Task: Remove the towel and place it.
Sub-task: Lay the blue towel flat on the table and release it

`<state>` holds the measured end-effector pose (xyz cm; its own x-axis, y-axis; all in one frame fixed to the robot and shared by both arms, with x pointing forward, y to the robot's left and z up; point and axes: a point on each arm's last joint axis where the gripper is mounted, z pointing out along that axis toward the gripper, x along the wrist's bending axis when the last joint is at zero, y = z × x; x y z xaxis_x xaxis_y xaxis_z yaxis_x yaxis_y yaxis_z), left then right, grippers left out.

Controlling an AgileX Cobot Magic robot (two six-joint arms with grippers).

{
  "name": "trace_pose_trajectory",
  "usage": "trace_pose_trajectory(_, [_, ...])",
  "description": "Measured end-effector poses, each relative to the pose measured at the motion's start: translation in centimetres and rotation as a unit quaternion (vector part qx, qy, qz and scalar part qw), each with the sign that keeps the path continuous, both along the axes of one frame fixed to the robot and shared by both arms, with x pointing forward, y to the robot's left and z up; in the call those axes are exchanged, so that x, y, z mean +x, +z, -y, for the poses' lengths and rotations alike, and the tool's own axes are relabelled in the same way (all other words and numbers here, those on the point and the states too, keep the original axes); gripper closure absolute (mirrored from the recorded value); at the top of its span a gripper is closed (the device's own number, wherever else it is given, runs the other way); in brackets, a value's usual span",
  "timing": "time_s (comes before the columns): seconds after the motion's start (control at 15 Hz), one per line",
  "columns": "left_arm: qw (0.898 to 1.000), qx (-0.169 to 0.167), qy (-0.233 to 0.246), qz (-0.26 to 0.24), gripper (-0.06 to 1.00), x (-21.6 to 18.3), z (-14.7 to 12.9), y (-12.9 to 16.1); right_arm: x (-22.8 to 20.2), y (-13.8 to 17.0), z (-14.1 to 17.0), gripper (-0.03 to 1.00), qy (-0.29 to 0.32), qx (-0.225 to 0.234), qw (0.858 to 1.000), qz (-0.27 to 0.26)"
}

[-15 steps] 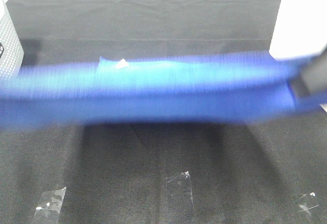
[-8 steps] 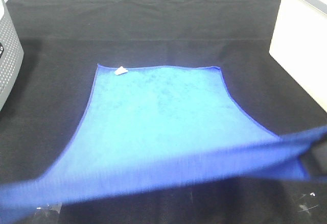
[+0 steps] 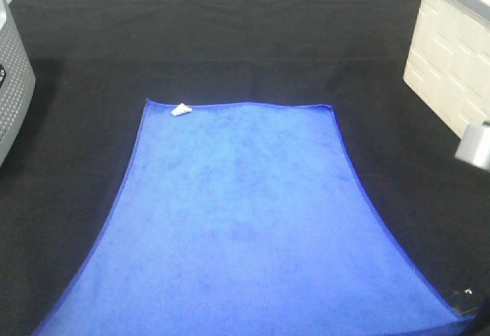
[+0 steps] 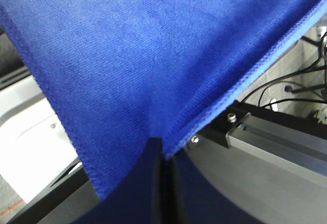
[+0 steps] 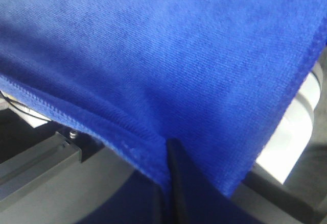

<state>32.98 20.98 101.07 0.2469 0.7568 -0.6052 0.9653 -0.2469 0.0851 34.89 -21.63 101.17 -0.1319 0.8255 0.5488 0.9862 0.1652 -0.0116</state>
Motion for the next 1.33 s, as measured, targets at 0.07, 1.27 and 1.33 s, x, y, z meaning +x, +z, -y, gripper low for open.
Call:
trace_pose_trajectory(0.07, [1.000, 0.007, -0.001, -0.011, 0.94, 0.5, 0.1, -0.5, 0.3, -0.5, -0.1, 0.96, 0.003, -0.005, 1.000, -0.014])
trace_pose_trajectory(1.27, [0.978, 0.127, -0.102, -0.127, 0.94, 5.8, 4.6, -11.5, 5.1, -12.3, -0.6, 0.96, 0.065, -0.099, 0.969, -0.218])
trace_pose_trajectory(1.33, [0.977, 0.132, -0.110, -0.125, 0.94, 6.3, 5.0, -11.8, 5.1, -12.8, -0.5, 0.96, 0.068, -0.104, 0.966, -0.227])
